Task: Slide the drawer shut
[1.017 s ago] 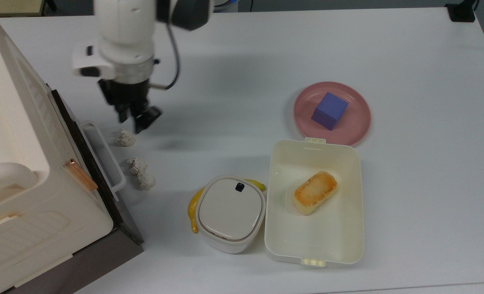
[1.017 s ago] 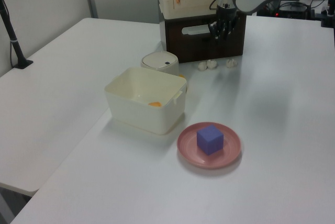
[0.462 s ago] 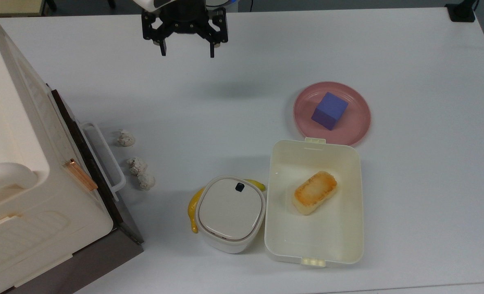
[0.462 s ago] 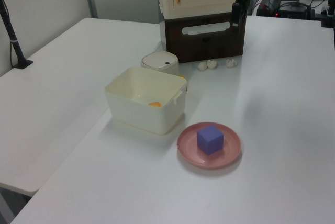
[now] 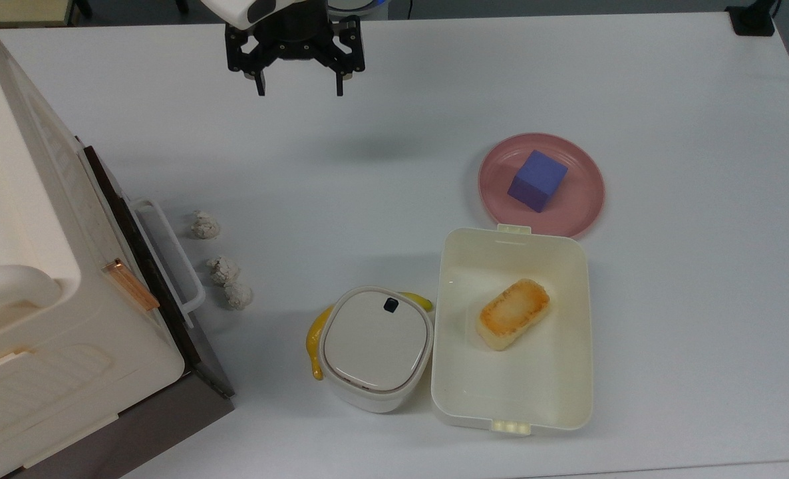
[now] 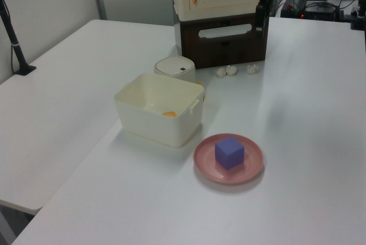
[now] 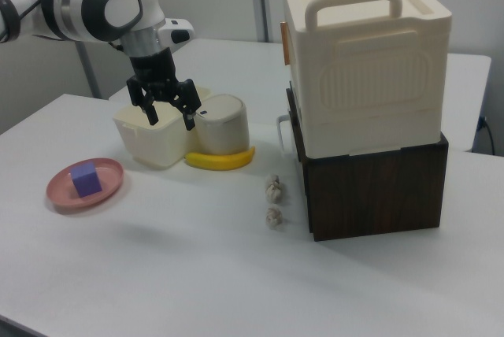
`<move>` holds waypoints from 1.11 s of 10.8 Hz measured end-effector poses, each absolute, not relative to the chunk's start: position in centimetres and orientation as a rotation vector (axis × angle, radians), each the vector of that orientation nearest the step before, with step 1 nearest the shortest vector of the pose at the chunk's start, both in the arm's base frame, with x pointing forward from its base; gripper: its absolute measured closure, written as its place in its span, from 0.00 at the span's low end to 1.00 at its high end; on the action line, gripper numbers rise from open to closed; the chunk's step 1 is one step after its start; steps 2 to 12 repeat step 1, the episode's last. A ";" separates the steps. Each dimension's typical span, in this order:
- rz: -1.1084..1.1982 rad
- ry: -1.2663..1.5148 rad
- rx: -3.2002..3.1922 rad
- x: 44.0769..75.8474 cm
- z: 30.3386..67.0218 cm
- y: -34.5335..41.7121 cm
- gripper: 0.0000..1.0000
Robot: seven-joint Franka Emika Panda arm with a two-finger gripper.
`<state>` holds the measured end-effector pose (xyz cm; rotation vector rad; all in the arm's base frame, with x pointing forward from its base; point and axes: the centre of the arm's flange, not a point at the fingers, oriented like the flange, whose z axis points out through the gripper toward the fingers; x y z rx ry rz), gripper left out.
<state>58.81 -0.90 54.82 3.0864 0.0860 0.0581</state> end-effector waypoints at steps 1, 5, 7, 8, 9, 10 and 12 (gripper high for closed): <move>0.058 0.078 3.087 58.8 54.8 -1.0 0.00; 0.058 0.078 3.087 58.8 54.8 -1.0 0.00; 0.058 0.078 3.087 58.8 54.8 -1.0 0.00; 0.058 0.078 3.087 58.8 54.8 -1.0 0.00; 0.058 0.078 3.087 58.8 54.8 -1.0 0.00; 0.058 0.078 3.087 58.8 54.8 -1.0 0.00; 0.058 0.078 3.087 58.8 54.8 -1.0 0.00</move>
